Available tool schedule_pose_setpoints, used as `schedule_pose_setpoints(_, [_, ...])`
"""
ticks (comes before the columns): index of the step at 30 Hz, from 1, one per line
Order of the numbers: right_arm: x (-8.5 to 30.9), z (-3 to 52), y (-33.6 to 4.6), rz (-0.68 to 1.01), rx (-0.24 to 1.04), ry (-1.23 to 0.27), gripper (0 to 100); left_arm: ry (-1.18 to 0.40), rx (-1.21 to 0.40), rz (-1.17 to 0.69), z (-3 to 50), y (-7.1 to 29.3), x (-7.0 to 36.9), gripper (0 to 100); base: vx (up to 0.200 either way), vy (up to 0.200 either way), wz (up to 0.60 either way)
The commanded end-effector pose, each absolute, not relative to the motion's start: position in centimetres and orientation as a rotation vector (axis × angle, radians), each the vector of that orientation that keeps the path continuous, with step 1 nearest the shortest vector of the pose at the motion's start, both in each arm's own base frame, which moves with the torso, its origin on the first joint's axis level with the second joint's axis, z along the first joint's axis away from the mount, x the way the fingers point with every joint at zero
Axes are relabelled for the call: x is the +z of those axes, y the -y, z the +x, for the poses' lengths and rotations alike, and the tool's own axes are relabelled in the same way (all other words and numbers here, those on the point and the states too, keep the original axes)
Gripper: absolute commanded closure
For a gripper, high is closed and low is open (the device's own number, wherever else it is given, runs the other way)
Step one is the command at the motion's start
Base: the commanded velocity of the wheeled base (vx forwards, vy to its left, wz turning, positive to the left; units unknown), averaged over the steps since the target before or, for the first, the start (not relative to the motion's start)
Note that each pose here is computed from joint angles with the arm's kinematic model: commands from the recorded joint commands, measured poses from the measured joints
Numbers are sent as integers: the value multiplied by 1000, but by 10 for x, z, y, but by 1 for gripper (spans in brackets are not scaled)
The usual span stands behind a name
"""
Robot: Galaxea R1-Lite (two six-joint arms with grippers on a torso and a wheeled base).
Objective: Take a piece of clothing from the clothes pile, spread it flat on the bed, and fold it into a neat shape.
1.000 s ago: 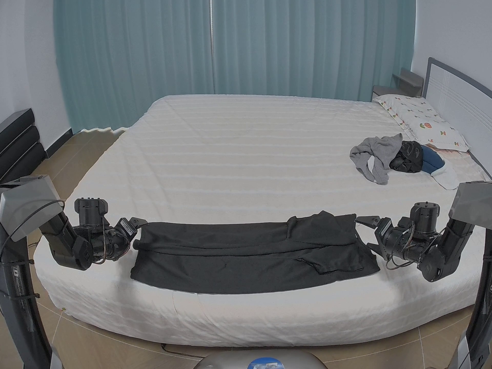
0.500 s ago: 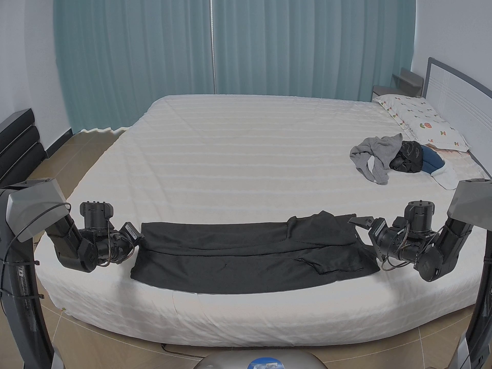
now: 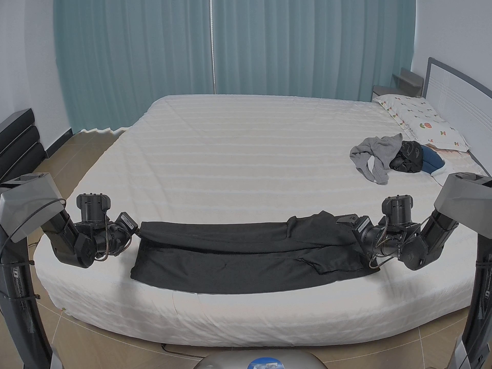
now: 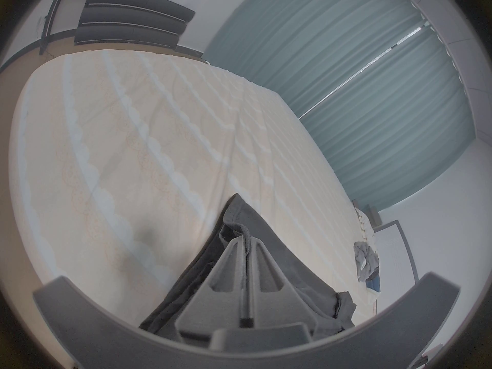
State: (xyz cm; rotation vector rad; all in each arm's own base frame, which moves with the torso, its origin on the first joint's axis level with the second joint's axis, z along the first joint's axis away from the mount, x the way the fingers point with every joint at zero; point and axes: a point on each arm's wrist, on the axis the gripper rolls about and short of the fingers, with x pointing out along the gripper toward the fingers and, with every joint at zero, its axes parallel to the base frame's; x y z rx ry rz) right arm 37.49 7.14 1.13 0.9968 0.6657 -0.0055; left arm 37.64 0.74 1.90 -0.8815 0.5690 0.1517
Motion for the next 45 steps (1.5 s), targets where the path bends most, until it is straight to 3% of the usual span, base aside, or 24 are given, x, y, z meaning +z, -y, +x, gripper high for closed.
schedule_pose_setpoints(1, [0, 389, -75, 1018, -24, -669, 0, -549, 138, -888, 376, -5, 28, 100, 0, 0, 0])
schedule_pose_setpoints(17, [-13, 409, -71, 1009, -103, -675, 0, -549, 138, -888, 376, -5, 28, 100, 0, 0, 0])
schedule_pose_setpoints(18, [-14, 409, -71, 1008, -113, -669, 100, -550, 138, -888, 376, -5, 27, 100, 0, 0, 0])
schedule_pose_setpoints(33, [12, 425, -68, 1009, -126, -620, 100, -482, 112, -882, 394, -5, 41, 100, 0, 0, 0])
schedule_pose_setpoints(45, [65, 467, -68, 1029, -71, -320, 100, -318, 79, -895, 441, -11, 74, 100, 0, 0, 0])
